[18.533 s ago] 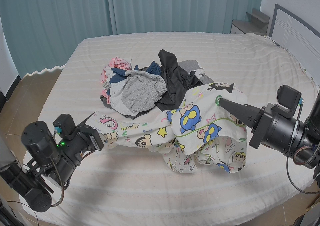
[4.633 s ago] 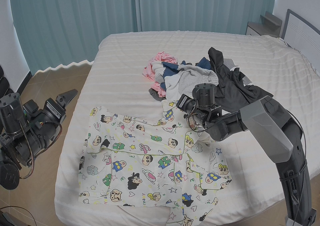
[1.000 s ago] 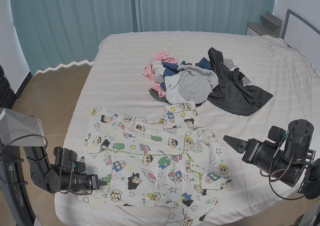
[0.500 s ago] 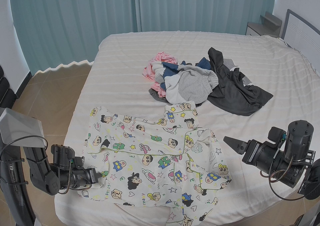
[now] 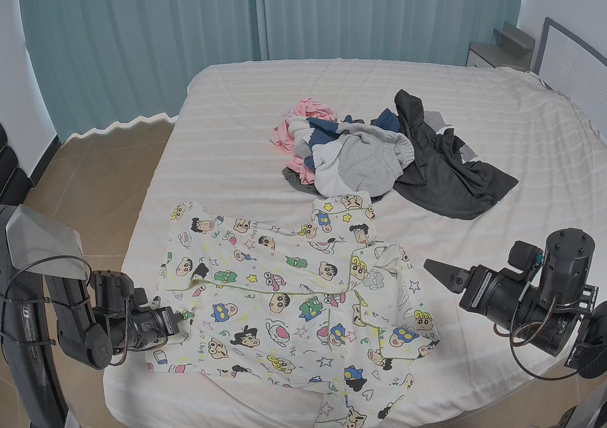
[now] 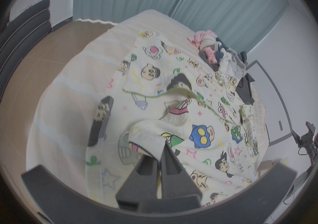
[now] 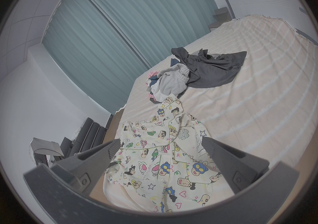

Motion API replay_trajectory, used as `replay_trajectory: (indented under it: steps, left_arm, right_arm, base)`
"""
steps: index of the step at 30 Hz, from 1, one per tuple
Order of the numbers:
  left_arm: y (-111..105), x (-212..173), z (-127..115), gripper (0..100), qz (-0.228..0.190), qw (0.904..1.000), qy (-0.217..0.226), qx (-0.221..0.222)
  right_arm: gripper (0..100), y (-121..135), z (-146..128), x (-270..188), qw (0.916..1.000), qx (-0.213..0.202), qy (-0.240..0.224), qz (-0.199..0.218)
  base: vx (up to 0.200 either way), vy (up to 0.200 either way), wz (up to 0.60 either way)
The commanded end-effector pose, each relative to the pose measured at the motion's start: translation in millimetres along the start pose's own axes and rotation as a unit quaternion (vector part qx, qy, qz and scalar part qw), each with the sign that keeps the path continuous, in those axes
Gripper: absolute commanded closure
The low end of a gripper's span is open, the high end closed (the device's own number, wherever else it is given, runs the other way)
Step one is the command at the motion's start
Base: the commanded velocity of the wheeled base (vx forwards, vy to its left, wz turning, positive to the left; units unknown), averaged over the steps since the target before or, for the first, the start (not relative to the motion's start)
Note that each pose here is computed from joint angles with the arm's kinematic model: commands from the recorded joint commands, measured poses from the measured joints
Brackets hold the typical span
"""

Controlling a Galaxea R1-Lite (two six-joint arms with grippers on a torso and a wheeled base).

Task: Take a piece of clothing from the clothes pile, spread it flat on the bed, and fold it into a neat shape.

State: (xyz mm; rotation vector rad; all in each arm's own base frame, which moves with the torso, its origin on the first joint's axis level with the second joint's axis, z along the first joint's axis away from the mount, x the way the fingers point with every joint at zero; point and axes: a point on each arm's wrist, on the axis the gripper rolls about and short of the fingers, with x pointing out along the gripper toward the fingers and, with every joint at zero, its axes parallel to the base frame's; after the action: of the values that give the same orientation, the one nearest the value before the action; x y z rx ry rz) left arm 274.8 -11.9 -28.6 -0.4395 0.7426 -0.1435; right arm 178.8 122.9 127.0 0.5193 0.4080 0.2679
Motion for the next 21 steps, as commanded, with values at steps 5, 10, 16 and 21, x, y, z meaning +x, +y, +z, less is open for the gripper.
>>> replay_trajectory:
  steps: [5,10,16,21]
  left_arm:
    - [6.7,0.8,-0.7,100,0.005,1.0000,-0.004,-0.006]
    - [7.4,1.1,0.1,100,0.005,0.9999,-0.009,-0.006]
    - [8.3,-0.2,5.7,0,0.000,0.9993,-0.036,-0.011]
    - [6.7,0.9,7.9,0,-0.012,0.9981,-0.050,-0.033]
  right_arm:
    - [0,-0.1,-0.5,0.7,1.0000,0.000,0.001,-0.001]
    - [0,-0.3,-0.8,0.5,1.0000,-0.001,0.002,-0.001]
    - [0,-0.4,-1.1,0.8,1.0000,-0.001,0.002,-0.002]
    - [0,-0.9,-1.9,1.2,1.0000,-0.001,0.004,-0.003]
  base:
    - [0.000,0.000,0.00]
    - [0.000,0.000,0.00]
    - [0.000,0.000,0.00]
    - [0.000,0.000,0.00]
